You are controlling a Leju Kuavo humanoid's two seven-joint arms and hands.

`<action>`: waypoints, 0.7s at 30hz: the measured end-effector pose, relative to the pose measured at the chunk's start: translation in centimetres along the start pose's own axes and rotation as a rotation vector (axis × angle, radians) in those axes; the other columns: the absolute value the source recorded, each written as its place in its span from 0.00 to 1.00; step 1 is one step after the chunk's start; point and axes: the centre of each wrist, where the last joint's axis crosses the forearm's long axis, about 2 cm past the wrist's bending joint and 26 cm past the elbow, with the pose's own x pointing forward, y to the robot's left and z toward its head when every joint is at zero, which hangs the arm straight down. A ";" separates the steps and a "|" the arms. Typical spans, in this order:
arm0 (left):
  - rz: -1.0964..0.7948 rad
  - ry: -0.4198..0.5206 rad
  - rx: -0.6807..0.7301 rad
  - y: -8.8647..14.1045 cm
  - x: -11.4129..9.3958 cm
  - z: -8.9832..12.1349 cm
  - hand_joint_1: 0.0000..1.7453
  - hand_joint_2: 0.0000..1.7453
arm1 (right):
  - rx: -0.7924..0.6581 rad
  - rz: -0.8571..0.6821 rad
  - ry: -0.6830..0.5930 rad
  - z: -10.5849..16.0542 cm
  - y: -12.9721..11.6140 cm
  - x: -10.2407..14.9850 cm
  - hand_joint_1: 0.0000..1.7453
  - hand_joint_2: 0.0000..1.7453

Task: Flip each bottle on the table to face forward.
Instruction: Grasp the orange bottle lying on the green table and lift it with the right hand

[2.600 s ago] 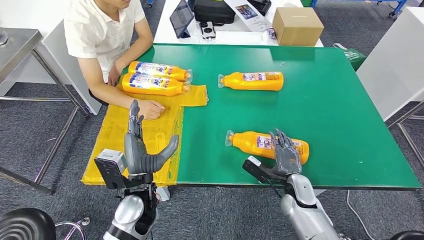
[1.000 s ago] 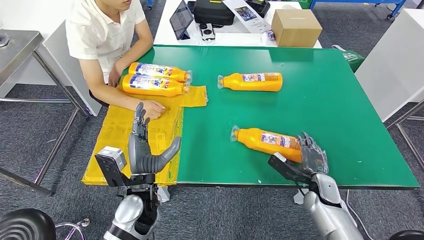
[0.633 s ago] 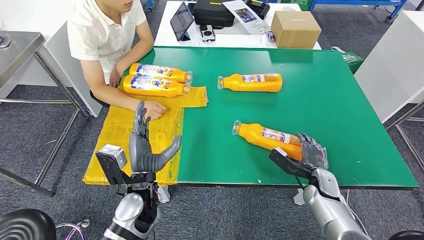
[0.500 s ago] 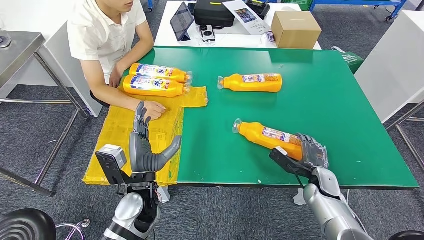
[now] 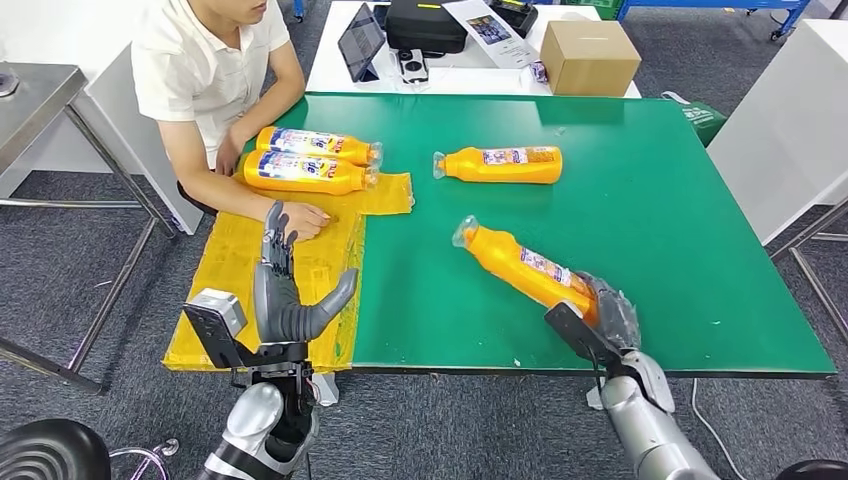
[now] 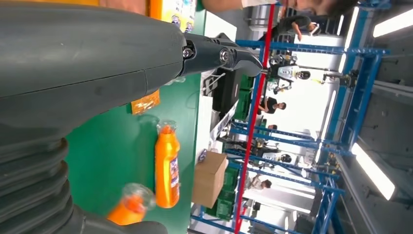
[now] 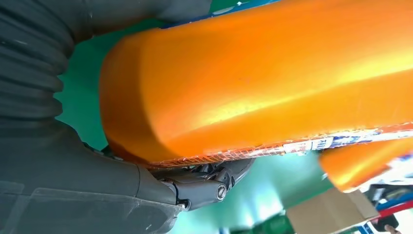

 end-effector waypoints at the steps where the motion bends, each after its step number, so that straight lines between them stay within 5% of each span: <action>1: 0.017 0.016 0.002 0.1 -0.1 0.2 0.00 1.00 | -0.011 -0.046 -0.011 0.3 0.3 0.2 1.00 1.00; 11: 0.271 0.390 -0.038 0.4 -3.3 7.0 0.00 1.00 | -0.168 -0.416 -0.155 2.6 1.9 4.6 1.00 1.00; 21: 0.241 0.497 -0.068 -0.6 -4.5 6.9 0.00 1.00 | -0.193 -0.569 -0.331 1.9 2.5 10.9 1.00 1.00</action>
